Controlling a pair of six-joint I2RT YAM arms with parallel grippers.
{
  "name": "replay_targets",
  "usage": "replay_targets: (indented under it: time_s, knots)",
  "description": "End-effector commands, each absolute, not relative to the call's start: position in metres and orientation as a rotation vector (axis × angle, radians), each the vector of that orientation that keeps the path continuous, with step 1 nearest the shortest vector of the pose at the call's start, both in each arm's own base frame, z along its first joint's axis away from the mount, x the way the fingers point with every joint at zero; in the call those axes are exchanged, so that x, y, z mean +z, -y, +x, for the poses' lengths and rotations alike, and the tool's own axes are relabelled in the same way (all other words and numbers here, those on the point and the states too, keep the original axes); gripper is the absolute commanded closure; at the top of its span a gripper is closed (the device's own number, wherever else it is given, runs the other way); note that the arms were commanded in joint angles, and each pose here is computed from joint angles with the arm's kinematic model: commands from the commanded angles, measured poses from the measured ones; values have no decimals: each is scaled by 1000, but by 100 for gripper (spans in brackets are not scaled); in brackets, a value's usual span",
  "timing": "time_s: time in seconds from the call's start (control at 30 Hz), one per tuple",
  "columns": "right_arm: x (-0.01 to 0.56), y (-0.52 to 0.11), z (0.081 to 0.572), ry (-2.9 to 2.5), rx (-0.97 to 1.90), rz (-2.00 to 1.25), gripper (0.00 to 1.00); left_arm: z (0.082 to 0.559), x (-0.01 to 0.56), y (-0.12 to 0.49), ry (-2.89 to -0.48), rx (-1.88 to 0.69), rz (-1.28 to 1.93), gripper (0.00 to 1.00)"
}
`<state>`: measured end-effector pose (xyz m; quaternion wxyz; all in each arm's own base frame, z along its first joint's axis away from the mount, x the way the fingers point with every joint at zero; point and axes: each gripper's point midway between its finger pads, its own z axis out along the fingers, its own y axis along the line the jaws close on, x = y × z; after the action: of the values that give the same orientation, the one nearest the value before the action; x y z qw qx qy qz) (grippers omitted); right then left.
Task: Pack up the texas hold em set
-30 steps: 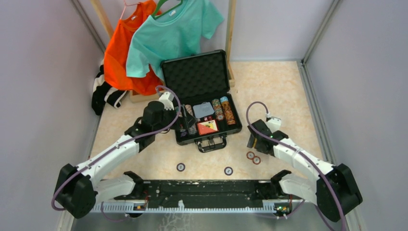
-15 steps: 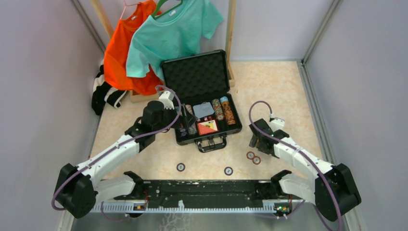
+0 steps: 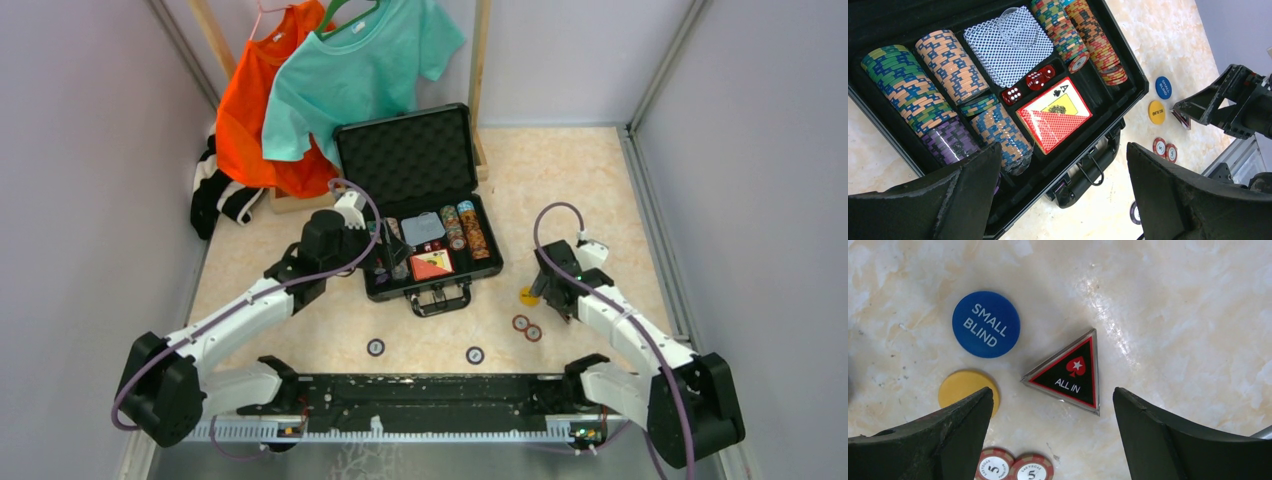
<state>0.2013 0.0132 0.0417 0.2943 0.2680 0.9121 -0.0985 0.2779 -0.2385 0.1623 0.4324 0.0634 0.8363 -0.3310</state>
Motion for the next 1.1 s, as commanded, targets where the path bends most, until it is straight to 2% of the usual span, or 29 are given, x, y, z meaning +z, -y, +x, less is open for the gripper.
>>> replay_targets:
  time_s: [0.0,0.83,1.07]
  knots:
    - [47,-11,219,-2403,-224,682,11,276,169,242,-2043,-847,190,1]
    - [7,-27,214,-2529,-122,657,14,276,167,239,-2045,-829,191,1]
    - [16,-35,221,-2510,-62,653,14,277,164,239,-2052,-823,191,1]
